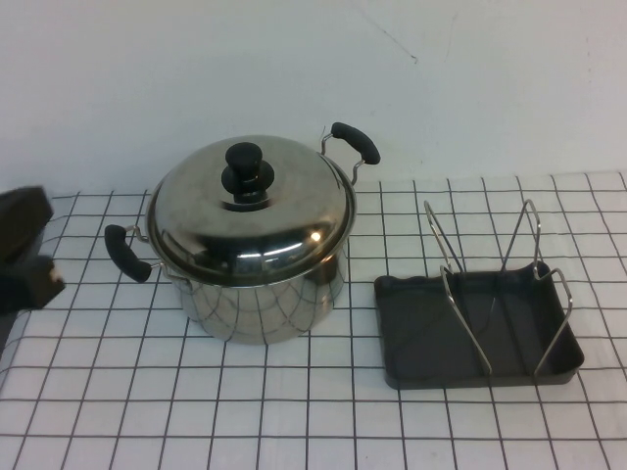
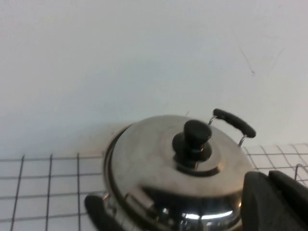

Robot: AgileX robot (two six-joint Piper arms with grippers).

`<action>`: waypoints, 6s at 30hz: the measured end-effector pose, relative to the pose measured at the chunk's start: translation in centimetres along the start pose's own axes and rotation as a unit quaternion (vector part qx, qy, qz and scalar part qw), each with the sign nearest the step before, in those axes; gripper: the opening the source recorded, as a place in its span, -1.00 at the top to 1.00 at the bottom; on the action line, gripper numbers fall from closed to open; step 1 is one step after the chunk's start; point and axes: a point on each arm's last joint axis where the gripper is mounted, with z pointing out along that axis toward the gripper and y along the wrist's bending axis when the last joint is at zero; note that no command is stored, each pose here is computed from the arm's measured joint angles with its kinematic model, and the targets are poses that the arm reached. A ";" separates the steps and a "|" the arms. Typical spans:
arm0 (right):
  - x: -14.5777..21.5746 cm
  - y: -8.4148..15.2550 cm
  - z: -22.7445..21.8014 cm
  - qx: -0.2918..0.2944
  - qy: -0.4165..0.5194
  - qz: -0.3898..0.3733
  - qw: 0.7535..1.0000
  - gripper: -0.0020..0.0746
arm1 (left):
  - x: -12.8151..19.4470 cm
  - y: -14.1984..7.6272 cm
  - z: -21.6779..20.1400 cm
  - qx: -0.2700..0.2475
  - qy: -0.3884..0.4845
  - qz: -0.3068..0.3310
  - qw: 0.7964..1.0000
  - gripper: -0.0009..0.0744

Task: Put pot lid on rack
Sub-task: Open the pot, then hand over the pot lid, then place the pot lid on the pot rack

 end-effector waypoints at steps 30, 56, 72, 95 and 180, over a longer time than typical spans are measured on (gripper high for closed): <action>0.0 0.0 0.0 -0.002 -0.002 -0.002 1.000 0.95 | 6.4 -1.7 22.3 0.027 -0.032 0.110 0.993 -0.66; 0.0 0.1 0.0 -0.005 -0.002 -0.001 1.000 0.95 | 7.4 -1.0 25.3 -0.029 0.024 0.066 0.997 -0.51; 0.0 0.1 0.0 -0.005 -0.002 -0.003 1.000 0.95 | 6.4 -1.5 25.2 -0.010 -0.019 0.109 0.994 0.09; -9.1 0.3 -5.2 -0.196 -0.273 0.320 0.886 0.93 | -7.0 -12.7 7.0 0.287 -0.275 0.051 0.916 0.09; -11.2 3.0 20.4 -0.247 0.060 0.214 0.943 0.60 | 6.8 -6.0 -3.2 0.175 0.221 0.201 0.938 0.98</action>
